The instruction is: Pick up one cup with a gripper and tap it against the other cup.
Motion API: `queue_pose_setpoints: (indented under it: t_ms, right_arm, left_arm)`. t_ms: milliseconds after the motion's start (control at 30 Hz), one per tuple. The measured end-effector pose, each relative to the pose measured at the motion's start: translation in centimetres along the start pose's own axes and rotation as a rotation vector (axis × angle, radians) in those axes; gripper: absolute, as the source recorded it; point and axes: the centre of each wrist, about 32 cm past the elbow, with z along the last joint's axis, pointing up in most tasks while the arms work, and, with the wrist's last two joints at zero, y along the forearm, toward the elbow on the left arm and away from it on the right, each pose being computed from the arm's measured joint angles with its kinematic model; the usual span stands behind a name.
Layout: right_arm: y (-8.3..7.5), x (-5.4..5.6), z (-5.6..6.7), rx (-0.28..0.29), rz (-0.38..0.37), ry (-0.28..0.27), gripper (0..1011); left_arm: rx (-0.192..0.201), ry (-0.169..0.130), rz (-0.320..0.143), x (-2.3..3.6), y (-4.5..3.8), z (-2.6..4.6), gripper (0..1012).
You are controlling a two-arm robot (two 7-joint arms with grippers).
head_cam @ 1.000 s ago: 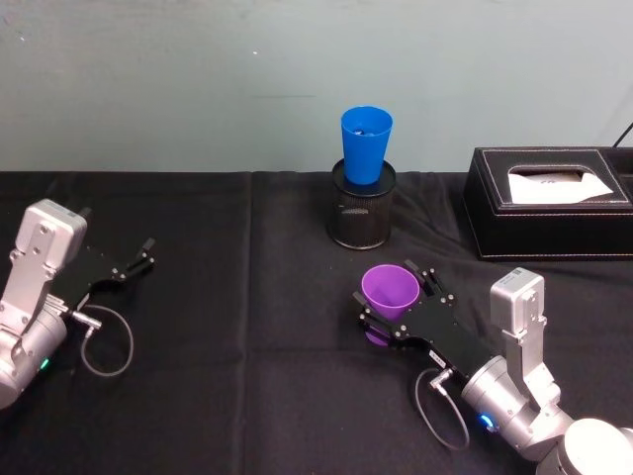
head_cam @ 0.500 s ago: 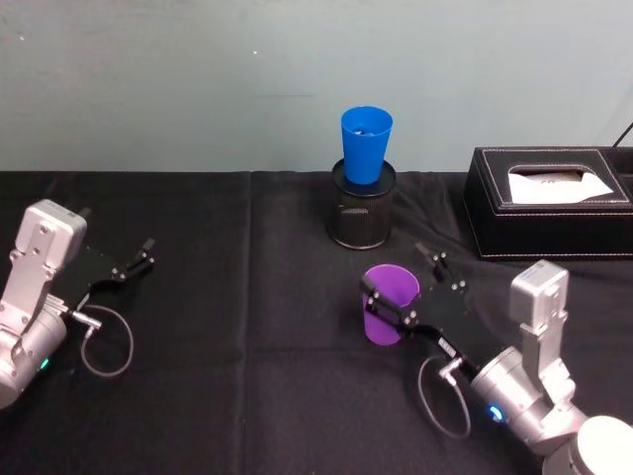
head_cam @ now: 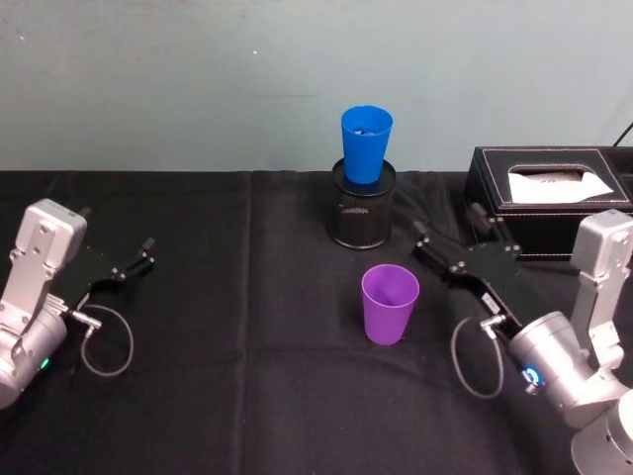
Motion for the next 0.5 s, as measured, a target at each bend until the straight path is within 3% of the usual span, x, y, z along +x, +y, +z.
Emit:
queue_pose_setpoints:
  t_ms: [200, 500]
  right_arm:
    - [-0.26, -0.09, 0.49, -0.048, -0.123, -0.075, 1003]
    - [-0.28, -0.29, -0.38, -0.098, -0.202, -0.113, 1003]
  left_arm:
    - [0.0, 0.0, 0.0, 0.0, 0.0, 0.0, 1000]
    - [0.0, 0.0, 0.0, 0.0, 0.0, 0.0, 1000]
